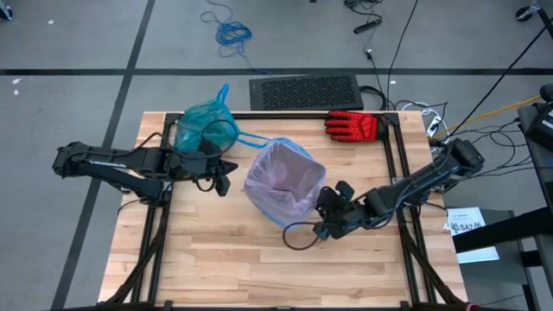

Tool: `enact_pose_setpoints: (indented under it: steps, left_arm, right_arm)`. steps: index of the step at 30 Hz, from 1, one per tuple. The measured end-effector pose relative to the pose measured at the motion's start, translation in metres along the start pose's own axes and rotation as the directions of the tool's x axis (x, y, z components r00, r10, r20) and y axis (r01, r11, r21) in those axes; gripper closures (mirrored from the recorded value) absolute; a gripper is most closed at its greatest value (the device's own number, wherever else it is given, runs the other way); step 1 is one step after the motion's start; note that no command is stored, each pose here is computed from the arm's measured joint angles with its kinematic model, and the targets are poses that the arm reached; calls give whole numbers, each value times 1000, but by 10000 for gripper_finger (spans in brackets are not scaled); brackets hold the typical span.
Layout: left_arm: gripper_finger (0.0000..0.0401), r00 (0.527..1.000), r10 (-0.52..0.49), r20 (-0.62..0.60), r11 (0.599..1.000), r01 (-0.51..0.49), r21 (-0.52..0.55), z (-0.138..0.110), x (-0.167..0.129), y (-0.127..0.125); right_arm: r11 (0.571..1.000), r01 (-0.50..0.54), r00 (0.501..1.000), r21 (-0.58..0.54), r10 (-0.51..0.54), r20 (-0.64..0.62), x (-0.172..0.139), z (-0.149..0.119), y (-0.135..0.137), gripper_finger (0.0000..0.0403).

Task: Place trash/remove bag and relplace
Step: Insert a new pink trash bag into the black trash bin

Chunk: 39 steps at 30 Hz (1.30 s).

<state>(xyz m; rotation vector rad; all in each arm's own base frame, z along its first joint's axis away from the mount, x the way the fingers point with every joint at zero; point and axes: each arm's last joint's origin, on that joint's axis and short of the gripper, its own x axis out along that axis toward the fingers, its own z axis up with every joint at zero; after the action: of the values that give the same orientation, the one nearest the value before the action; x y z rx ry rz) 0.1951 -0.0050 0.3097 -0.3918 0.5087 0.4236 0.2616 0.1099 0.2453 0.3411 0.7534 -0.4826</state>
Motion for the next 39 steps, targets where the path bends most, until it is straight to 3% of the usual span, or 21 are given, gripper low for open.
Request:
enact_pose_setpoints:
  steps: [5, 12, 18, 24, 32, 39]
  left_arm:
    - [401, 999, 6, 42, 1000, -5, -13, 3, -10, 4]
    - [401, 991, -20, 129, 999, 26, -47, 8, -34, 12]
    - [401, 977, 2, 213, 997, 15, -80, 10, -52, 20]
    - [401, 966, 41, 256, 995, -15, -100, 11, -61, 25]
    - [401, 964, 52, 260, 992, -20, -125, 10, -63, 27]
    - [401, 963, 48, 267, 991, -13, -129, 10, -66, 28]
  right_arm:
    - [999, -47, 999, 18, 46, 26, -5, 1, 5, 403]
    - [980, -197, 980, -6, 197, 42, -54, -3, 2, 403]
    - [970, -241, 967, -30, 243, 80, -81, 4, -14, 403]
    - [964, -248, 952, -95, 261, 159, -67, 25, -12, 403]
    - [976, -175, 985, -128, 175, -9, -22, 13, -3, 403]
    - [964, -254, 967, -79, 255, 2, -43, 6, 3, 403]
